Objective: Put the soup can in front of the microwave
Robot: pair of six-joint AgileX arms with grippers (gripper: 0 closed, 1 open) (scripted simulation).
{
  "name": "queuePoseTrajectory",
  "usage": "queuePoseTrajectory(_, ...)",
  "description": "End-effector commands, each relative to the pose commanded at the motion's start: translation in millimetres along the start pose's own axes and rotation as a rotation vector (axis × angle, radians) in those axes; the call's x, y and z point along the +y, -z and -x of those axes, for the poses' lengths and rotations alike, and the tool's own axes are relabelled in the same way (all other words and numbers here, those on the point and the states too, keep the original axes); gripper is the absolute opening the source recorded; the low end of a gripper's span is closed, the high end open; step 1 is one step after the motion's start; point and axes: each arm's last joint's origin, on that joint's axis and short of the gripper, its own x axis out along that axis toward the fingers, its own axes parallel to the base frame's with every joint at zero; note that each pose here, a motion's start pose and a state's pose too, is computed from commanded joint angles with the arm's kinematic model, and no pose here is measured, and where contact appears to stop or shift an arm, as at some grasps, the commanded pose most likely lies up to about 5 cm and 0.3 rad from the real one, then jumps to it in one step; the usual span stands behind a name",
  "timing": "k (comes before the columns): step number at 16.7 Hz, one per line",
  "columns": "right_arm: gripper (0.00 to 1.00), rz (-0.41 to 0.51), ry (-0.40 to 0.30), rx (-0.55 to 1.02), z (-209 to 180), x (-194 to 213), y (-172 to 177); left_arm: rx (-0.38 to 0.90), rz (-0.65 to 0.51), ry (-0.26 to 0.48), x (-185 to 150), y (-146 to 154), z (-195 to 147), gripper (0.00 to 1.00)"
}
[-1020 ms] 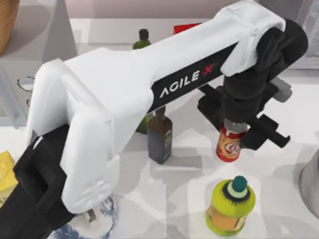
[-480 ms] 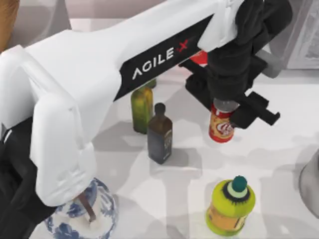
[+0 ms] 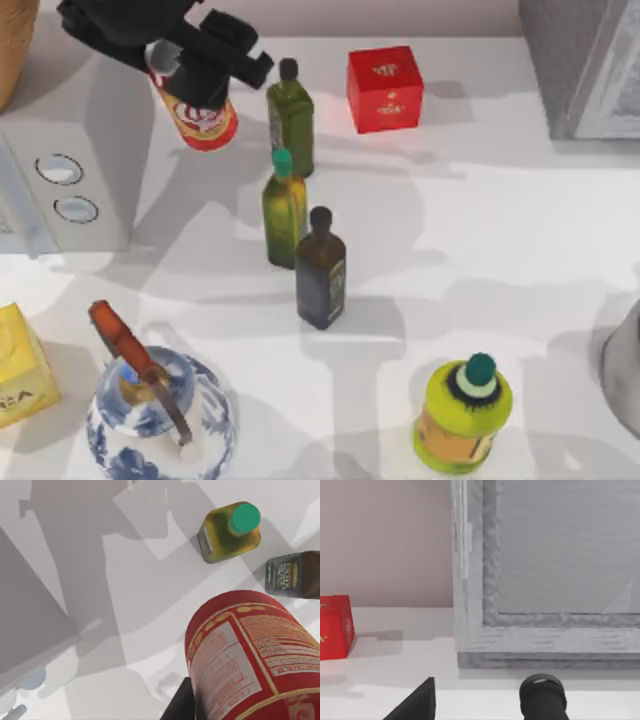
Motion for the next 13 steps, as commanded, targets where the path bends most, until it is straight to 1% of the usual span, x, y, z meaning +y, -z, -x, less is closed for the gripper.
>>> queuePoseTrajectory(3,1.00,0.000,0.000,0.000,0,0,0,0.030,0.085,-0.062,48,68,30,0.00)
queuePoseTrajectory(6,1.00,0.000,0.000,0.000,0,0,0,0.081,0.193,-0.116,82,133,35,0.00)
queuePoseTrajectory(9,1.00,0.000,0.000,0.000,0,0,0,0.143,0.316,-0.144,111,187,19,0.00)
queuePoseTrajectory(13,1.00,0.000,0.000,0.000,0,0,0,0.210,0.480,-0.142,149,250,-20,0.00)
